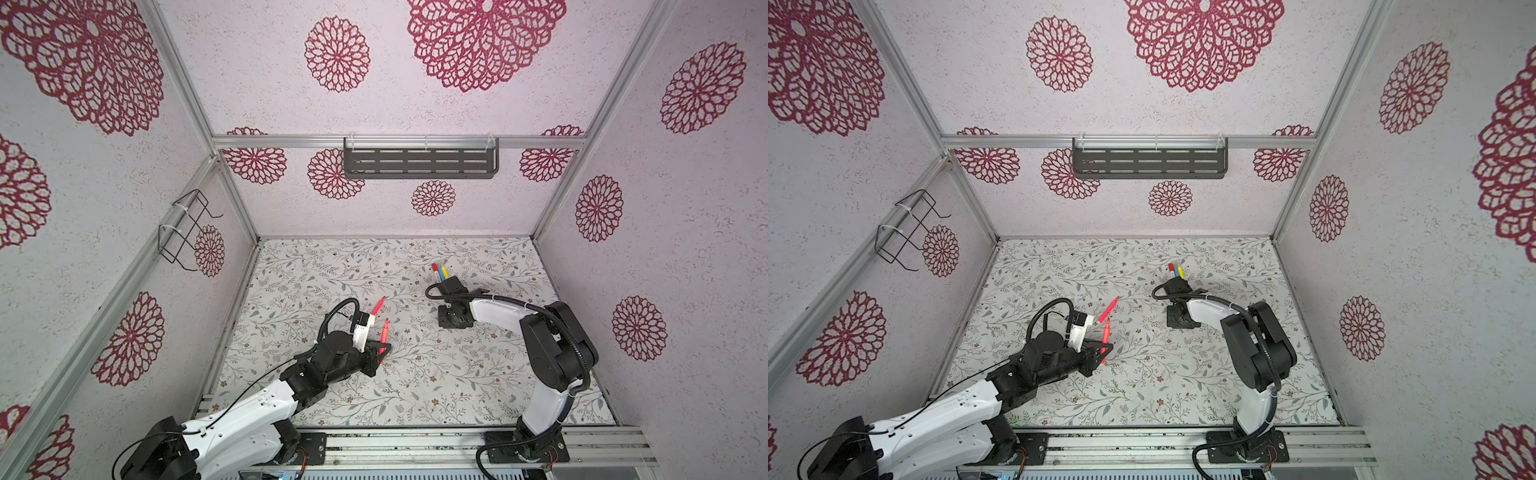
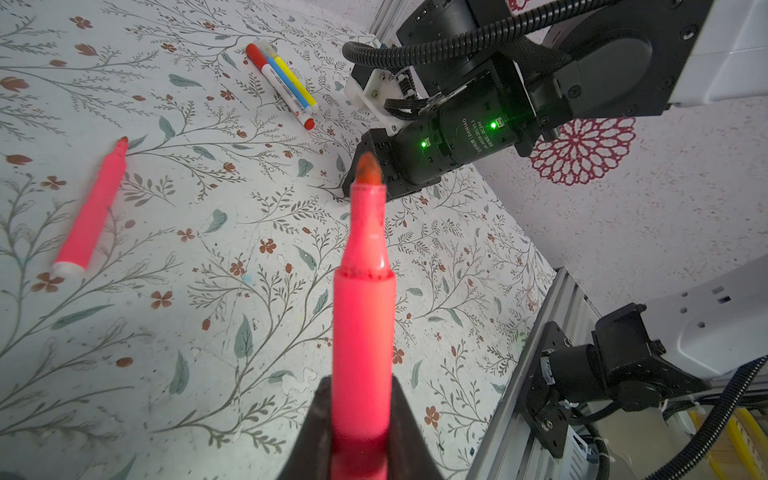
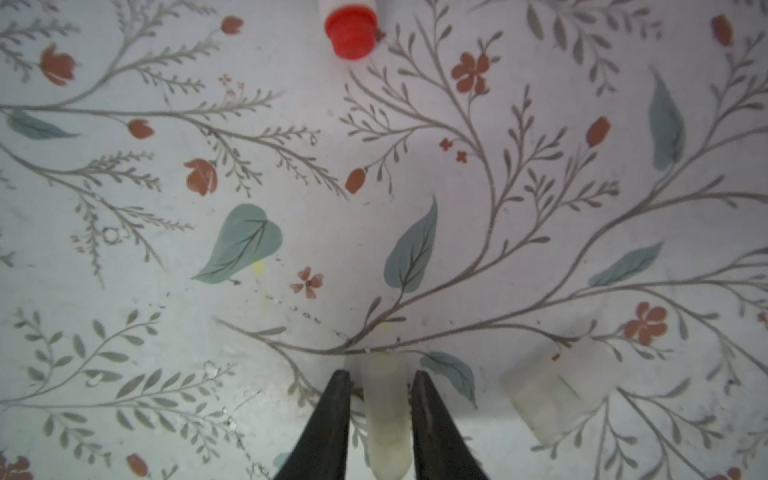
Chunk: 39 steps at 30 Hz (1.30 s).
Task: Insert the pens into the pen caps
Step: 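Lower right gripper and close it on a clear plastic cap, then carry the clear cap to the tip of the upright pink marker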
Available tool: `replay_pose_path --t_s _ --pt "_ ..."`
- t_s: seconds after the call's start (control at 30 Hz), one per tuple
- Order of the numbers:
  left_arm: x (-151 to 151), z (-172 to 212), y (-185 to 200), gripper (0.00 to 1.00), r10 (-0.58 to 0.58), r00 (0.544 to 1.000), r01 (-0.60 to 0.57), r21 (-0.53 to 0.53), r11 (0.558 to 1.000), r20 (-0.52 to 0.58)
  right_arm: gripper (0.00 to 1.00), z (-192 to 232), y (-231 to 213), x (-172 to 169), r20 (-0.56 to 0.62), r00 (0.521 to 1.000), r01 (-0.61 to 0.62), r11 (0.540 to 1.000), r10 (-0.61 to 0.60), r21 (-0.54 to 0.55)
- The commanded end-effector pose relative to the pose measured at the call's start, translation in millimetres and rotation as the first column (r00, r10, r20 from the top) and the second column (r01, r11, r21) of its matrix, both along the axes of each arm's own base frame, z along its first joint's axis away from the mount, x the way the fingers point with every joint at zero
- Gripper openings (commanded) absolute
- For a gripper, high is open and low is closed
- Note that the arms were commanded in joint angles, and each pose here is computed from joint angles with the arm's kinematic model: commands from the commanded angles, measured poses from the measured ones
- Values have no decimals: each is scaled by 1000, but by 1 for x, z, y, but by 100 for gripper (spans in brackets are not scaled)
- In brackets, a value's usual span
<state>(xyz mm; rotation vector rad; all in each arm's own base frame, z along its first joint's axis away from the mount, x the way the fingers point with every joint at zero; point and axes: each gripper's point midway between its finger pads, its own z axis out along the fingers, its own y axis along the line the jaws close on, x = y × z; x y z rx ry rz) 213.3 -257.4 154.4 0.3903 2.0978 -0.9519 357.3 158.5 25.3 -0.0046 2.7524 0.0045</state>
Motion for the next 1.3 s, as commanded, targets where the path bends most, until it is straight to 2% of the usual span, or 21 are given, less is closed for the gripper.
replay_pose_path --t_s 0.0,0.1,0.23,0.33,0.4,0.47,0.53,0.63,0.73,0.83,0.9,0.97,1.07,1.27 --pt "-1 4 -3 0 -6 1000 6 -11 1000 5 22 0 -2 -6 -19 1000 -17 1000 17 -6" --pt "0 5 -4 0 -6 1000 6 -11 1000 8 15 2 2 -11 -19 999 -32 999 32 7" --pt "0 6 -4 0 -7 1000 7 -12 1000 7 12 14 17 -17 11 996 -87 995 86 55" --pt "0 7 -4 0 -7 1000 8 -15 1000 10 12 36 37 -22 65 988 -146 979 139 138" --pt "0 9 -5 0 -8 1000 8 -21 1000 15 12 62 55 -25 140 974 -205 953 177 222" --pt "0 10 -6 0 -10 1000 11 -29 1000 17 11 94 75 -29 237 950 -274 904 202 329" --pt "1 11 -8 0 -14 1000 14 -36 999 19 12 133 90 -33 362 917 -330 832 170 446" --pt "3 13 -11 0 -16 1000 17 -52 998 24 13 193 101 -47 535 844 -430 657 48 619" --pt "5 19 -15 0 -18 999 21 -84 996 34 15 234 103 -62 610 789 -509 481 -70 714" --pt "6 26 -22 0 -25 999 30 -129 991 43 17 254 111 -74 627 775 -566 352 -81 745" --pt "5 28 -29 0 -41 998 47 -146 988 47 17 260 117 -78 627 775 -584 292 -76 757" --pt "3 29 -34 0 -51 997 58 -153 987 49 17 264 122 -80 631 772 -597 254 -78 761" --pt "1 29 -41 0 -62 997 69 -162 984 50 17 268 128 -82 636 767 -608 224 -80 761" --pt "-2 28 -47 0 -68 996 76 -167 983 51 16 269 140 -83 643 763 -619 217 -62 755"
